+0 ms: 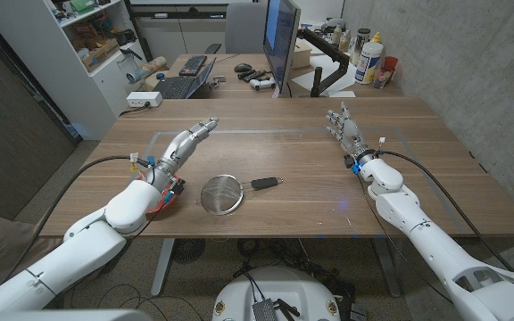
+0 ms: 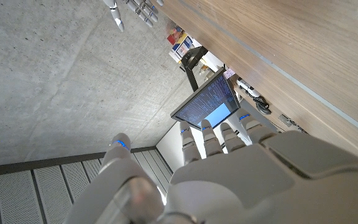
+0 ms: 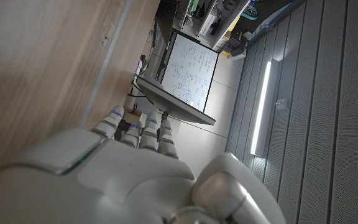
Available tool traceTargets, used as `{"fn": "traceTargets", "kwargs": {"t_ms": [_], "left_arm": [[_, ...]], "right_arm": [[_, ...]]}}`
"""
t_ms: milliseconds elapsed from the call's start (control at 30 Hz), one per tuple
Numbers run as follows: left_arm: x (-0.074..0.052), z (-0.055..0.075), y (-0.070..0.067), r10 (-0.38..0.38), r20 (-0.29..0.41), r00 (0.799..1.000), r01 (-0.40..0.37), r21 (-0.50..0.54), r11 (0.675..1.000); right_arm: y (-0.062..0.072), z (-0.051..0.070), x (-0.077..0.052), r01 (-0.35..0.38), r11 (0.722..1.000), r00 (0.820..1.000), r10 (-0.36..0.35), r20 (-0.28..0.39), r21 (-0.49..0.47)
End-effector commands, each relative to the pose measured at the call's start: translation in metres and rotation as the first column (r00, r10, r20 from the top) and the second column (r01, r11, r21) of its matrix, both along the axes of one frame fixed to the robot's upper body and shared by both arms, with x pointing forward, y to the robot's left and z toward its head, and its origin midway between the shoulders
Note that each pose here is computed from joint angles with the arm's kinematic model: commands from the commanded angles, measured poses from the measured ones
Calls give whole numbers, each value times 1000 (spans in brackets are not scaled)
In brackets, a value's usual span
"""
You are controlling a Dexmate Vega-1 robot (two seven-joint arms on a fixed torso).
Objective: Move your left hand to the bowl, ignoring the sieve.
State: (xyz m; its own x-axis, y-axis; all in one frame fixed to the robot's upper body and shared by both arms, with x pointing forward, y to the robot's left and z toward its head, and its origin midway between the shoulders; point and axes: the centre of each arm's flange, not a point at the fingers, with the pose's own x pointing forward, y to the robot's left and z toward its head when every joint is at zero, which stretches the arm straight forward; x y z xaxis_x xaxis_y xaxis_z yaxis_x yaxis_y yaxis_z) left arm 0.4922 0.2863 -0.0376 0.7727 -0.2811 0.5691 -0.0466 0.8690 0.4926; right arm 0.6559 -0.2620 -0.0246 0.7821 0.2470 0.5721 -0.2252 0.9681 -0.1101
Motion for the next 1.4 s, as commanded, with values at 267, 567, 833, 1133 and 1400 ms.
{"fn": "traceTargets", "kwargs": {"t_ms": [267, 567, 833, 1133, 1400], "left_arm": [[-22, -16, 7, 53, 5, 999, -53, -14, 998], [-34, -21, 13, 77, 10, 997, -77, -22, 997], [-43, -26, 18, 98, 12, 995, -98, -27, 995], [-53, -30, 27, 142, 3, 990, -142, -31, 989], [-58, -35, 36, 167, -3, 986, -167, -64, 984]], "right_arm": [[-4, -1, 3, 0, 1000, 1000, 0, -7, -1], [-6, 0, 4, 3, 1000, 1000, -3, 1, -3], [-7, -2, 5, 5, 1000, 1000, -5, -11, -4], [-9, -5, 7, 11, 1000, 1000, -11, -16, -4], [-9, -7, 8, 12, 1000, 1000, -12, -24, -3]]}}
